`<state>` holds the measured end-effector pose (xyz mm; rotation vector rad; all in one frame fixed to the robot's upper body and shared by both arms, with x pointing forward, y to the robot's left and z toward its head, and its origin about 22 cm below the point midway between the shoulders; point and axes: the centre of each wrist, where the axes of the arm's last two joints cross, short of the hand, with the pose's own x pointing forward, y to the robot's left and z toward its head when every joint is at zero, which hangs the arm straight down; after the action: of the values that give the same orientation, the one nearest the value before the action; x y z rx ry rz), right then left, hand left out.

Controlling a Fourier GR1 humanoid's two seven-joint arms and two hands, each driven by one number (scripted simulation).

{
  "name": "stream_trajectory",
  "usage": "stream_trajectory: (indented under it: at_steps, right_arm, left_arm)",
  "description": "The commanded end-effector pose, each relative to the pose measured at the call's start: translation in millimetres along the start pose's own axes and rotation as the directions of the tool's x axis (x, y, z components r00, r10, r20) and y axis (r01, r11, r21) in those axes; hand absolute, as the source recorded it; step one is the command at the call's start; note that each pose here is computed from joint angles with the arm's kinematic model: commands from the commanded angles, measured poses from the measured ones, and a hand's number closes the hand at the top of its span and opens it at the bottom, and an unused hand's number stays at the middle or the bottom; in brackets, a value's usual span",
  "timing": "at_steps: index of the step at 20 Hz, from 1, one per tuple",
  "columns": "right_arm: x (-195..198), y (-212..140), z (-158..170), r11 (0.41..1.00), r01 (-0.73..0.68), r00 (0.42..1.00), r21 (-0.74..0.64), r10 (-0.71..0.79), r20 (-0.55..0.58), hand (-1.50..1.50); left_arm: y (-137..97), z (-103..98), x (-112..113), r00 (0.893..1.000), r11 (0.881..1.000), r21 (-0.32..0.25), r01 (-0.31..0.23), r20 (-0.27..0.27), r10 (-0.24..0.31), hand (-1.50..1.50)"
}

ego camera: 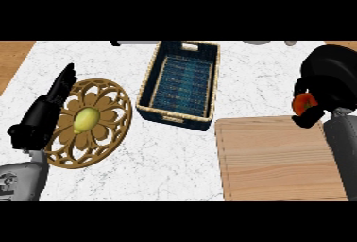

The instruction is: Pick the tomato from the cutting board and place it in the basket

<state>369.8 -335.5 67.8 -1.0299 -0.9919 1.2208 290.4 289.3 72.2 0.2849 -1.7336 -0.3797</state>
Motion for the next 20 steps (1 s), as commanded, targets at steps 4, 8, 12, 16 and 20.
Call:
stream_trajectory:
  at_steps: [4, 8, 12, 16, 20]
  right_arm:
    - [3, -87, -3, 0.875, 0.303, 0.951, -0.378, -0.302, 0.063, 1.50]
    - [35, -132, 2, 0.716, 0.578, 0.815, -0.392, -0.491, 0.306, 1.50]
    - [50, -192, 22, 0.650, 0.663, 0.740, -0.371, -0.497, 0.452, 1.50]
    - [78, -242, 40, 0.665, 0.667, 0.723, -0.336, -0.470, 0.506, 1.50]
    - [122, -288, 58, 0.667, 0.703, 0.667, -0.246, -0.499, 0.553, 1.50]
  left_arm:
    - [5, -7, 2, 1.000, 1.000, 0.007, 0.005, -0.018, -0.005, 0.00]
    - [11, 1, 1, 1.000, 1.000, 0.005, 0.005, -0.016, -0.005, 0.00]
    - [15, 6, 3, 1.000, 1.000, -0.004, 0.002, -0.024, -0.002, 0.00]
    - [-4, 13, -2, 1.000, 1.000, -0.001, -0.001, -0.014, 0.001, 0.00]
    - [16, -1, 8, 1.000, 1.000, -0.002, 0.012, -0.015, -0.012, 0.00]
